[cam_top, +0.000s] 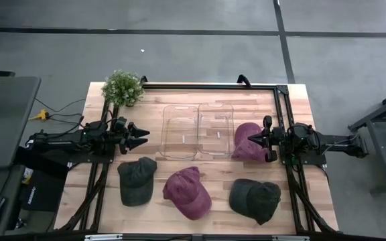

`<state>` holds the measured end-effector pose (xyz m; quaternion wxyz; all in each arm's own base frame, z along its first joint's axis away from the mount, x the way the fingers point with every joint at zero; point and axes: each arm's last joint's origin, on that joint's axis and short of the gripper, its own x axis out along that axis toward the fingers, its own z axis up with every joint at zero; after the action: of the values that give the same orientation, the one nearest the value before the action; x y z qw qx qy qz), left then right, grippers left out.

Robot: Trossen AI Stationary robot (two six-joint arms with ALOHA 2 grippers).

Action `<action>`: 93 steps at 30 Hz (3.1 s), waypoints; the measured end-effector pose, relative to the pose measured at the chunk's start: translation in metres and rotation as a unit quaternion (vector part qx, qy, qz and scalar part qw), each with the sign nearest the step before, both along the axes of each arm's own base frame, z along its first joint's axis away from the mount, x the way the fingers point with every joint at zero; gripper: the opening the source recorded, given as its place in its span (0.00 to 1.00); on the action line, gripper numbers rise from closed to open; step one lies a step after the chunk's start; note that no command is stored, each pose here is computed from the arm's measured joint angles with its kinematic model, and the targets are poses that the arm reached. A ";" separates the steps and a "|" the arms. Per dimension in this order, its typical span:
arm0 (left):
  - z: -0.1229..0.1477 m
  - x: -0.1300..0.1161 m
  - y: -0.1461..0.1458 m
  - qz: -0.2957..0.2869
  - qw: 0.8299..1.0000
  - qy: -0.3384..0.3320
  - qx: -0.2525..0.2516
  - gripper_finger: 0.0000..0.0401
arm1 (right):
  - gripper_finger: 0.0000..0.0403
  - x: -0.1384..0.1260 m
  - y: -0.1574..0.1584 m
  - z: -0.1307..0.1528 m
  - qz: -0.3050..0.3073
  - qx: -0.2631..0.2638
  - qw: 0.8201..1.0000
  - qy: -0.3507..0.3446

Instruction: Pick & Place hat

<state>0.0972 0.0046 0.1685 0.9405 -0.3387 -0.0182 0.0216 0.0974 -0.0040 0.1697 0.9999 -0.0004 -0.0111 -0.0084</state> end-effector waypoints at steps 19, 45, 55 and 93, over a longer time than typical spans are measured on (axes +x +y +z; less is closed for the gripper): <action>0.000 0.000 0.001 0.014 0.999 -0.006 -0.051 0.69 | 0.02 0.000 0.000 0.000 0.000 0.000 1.000 0.000; 0.037 -0.011 0.001 0.019 1.000 -0.007 -0.023 0.69 | 0.02 0.000 0.000 0.000 0.000 0.000 1.000 0.000; 0.059 -0.027 0.001 0.031 0.999 0.041 0.004 0.69 | 0.02 0.000 0.000 0.000 0.000 0.000 1.000 0.000; 0.147 0.048 0.002 0.149 0.822 0.475 -0.278 0.69 | 0.01 0.000 0.000 0.000 0.000 0.000 1.000 0.000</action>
<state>0.1453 0.0070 0.3157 0.6840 -0.5265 0.3871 0.3242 0.0975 -0.0040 0.1697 0.9999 -0.0005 -0.0110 -0.0084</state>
